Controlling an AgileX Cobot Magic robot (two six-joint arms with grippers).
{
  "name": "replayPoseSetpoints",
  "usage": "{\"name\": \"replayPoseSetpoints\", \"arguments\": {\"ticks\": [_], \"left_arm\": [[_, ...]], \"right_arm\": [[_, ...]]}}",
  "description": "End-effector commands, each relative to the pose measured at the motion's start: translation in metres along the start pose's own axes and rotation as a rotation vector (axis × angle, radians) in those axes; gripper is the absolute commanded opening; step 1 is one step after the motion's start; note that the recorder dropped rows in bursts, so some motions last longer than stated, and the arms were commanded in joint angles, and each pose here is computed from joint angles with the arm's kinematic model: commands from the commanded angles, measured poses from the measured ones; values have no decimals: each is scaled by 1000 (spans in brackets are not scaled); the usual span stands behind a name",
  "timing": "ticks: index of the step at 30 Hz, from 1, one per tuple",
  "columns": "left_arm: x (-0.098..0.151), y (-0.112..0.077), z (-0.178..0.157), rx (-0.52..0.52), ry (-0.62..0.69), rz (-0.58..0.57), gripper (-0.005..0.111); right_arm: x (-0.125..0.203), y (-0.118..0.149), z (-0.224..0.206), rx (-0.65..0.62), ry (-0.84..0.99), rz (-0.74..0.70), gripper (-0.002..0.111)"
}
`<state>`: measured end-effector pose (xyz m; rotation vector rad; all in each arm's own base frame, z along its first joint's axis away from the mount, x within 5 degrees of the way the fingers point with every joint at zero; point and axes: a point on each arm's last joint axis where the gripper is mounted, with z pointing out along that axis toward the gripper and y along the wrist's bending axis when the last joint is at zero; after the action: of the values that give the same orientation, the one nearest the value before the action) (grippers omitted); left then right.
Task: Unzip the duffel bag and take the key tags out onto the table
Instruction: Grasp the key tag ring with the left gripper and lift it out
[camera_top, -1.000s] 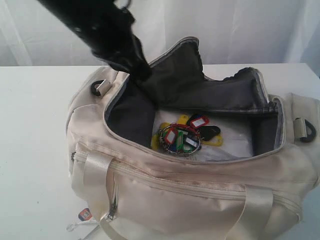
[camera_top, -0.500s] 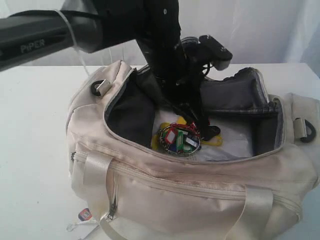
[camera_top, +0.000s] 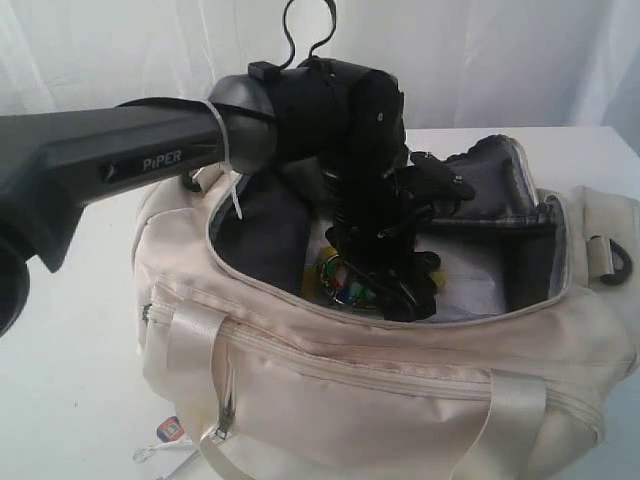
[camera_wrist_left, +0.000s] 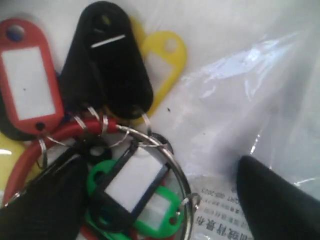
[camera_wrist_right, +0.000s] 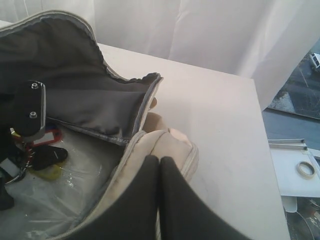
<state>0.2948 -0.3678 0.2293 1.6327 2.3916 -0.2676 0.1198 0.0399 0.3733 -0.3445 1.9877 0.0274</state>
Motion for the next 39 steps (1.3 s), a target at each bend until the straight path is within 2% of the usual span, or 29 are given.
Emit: {"name": "replayPoseSetpoints", "arguments": {"ticks": [1, 4, 9, 10, 13, 15, 21, 26, 33, 39], "left_arm": [[2, -3, 16, 8, 44, -12, 54], [-5, -3, -7, -5, 3, -4, 1], [-20, -7, -81, -60, -173, 18, 0], [-22, -9, -108, -80, -228, 26, 0], [-16, -11, -154, -149, -275, 46, 0], [-11, -13, -169, -166, -268, 50, 0], [0, -9, -178, -238, -191, 51, 0], [5, -8, -193, -294, -203, 53, 0], [21, -5, -231, -434, -235, 50, 0], [40, -6, -270, -546, -288, 2, 0]], "right_arm": [[0, -1, 0, 5, -14, -1, 0], [0, -1, 0, 5, -14, -1, 0], [0, -1, 0, 5, -14, -1, 0], [0, -1, 0, 5, -14, -1, 0], [0, -1, 0, 5, -14, -1, 0], [0, -1, 0, 5, -14, -1, 0], [0, -1, 0, 5, -14, -1, 0], [0, -1, 0, 5, -14, -1, 0], [0, -1, 0, 5, -14, -1, 0], [0, -1, 0, 5, -14, -1, 0]]}}
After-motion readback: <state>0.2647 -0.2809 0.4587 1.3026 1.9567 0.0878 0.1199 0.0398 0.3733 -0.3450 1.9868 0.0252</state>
